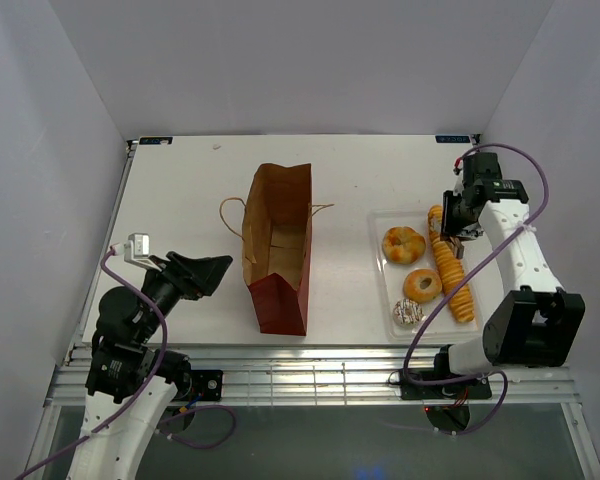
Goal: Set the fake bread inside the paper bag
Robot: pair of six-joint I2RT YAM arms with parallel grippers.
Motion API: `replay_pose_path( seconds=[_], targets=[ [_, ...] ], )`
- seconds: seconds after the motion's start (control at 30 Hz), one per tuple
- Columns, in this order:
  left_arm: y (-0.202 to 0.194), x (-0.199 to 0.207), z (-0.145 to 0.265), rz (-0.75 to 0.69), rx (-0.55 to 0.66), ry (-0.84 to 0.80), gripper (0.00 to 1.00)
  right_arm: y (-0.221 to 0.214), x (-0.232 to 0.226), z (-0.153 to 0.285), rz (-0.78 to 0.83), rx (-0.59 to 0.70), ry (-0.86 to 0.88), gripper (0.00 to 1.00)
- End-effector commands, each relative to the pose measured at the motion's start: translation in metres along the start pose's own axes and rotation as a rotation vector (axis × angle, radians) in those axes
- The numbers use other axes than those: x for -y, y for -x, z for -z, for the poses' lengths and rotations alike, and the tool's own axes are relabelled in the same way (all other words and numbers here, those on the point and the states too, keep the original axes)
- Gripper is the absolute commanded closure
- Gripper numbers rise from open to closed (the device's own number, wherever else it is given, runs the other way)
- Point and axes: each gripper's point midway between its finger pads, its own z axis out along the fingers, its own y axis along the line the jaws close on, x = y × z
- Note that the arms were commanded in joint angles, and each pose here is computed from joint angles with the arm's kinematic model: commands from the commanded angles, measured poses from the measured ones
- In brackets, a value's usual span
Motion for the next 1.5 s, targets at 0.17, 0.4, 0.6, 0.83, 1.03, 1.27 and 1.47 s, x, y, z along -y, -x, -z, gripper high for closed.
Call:
replay_pose_path(
  seconds=[0.17,0.4,0.6,0.83,1.03,1.27,1.47],
  targets=[
    [0.023,-0.004,-0.003,-0.014,0.055,0.092,0.04,0.057,-0.008,0.098,-0.028,0.354,0.064,0.88],
    [0.037,0.000,-0.005,-0.023,0.083,0.116,0.05,0.065,-0.015,0.137,-0.024,0.477,0.116,0.91],
    [0.047,0.002,-0.004,-0.027,0.114,0.133,0.06,0.083,-0.045,0.206,0.019,0.641,0.289,0.92],
    [0.061,0.005,0.001,-0.034,0.162,0.158,0.07,0.097,-0.093,0.295,0.075,0.814,0.597,0.92],
    [0.073,0.015,0.000,-0.038,0.185,0.149,0.07,0.101,-0.123,0.368,0.117,0.934,0.842,0.92],
    [0.088,0.033,-0.007,-0.052,0.207,0.090,0.07,0.091,-0.158,0.432,0.187,0.984,1.157,0.92],
    [0.076,0.032,-0.032,-0.037,0.125,0.061,0.07,0.085,-0.178,0.463,0.209,0.961,1.358,0.92]
  ],
)
